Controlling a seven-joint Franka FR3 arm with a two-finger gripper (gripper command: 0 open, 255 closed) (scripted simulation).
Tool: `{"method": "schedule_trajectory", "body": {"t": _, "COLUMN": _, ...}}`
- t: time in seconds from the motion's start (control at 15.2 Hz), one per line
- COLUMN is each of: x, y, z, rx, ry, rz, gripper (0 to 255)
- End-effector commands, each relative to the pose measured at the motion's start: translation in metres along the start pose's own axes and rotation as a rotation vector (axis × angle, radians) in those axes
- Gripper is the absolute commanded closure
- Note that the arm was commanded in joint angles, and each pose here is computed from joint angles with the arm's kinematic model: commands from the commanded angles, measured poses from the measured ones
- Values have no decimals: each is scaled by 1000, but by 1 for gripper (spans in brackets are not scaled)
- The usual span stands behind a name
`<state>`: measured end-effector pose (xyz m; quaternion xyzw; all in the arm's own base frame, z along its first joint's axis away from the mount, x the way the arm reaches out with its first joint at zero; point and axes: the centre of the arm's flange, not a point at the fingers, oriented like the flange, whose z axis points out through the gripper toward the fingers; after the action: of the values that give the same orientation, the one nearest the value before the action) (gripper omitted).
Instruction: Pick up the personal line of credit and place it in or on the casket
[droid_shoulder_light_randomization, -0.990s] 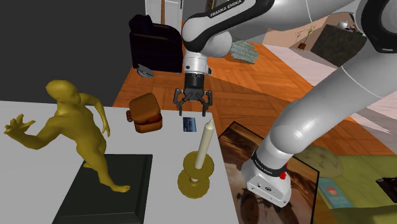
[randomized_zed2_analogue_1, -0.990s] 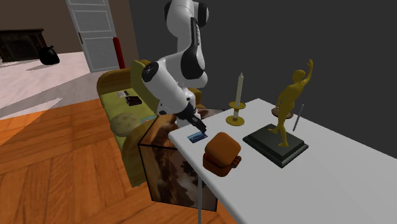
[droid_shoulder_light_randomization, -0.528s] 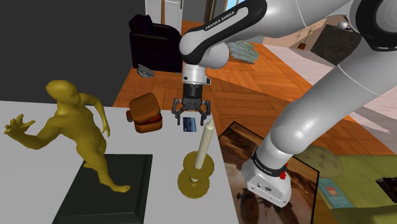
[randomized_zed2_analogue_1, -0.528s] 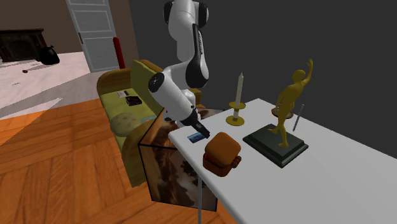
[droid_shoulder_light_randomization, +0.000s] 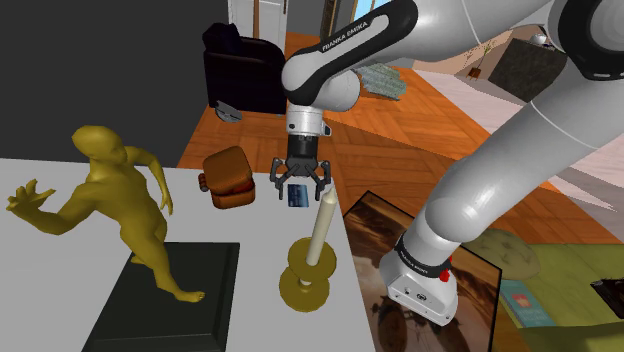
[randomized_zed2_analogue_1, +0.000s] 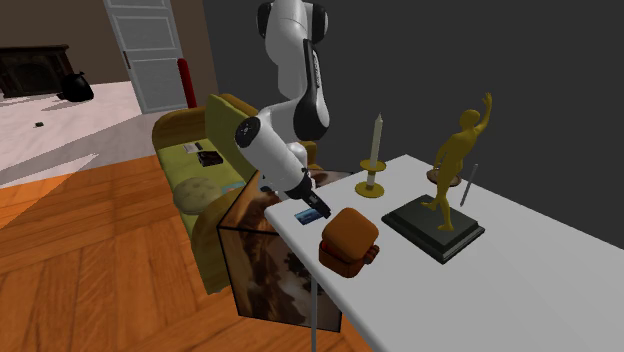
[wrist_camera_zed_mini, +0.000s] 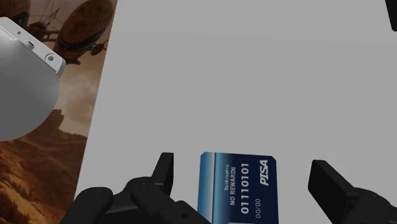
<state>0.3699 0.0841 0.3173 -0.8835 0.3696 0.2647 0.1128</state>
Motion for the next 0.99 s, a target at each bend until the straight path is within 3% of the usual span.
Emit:
{"method": "schedule_trajectory", "body": {"t": 0.0, "x": 0, "y": 0, "z": 0, "rx": 0, "ry": 0, "rz": 0, "gripper": 255}}
{"method": "schedule_trajectory", "body": {"t": 0.59, "x": 0, "y": 0, "z": 0, "rx": 0, "ry": 0, "rz": 0, "gripper": 255}}
{"method": "schedule_trajectory", "body": {"t": 0.92, "x": -15, "y": 0, "z": -22, "rx": 0, "ry": 0, "rz": 0, "gripper": 255}}
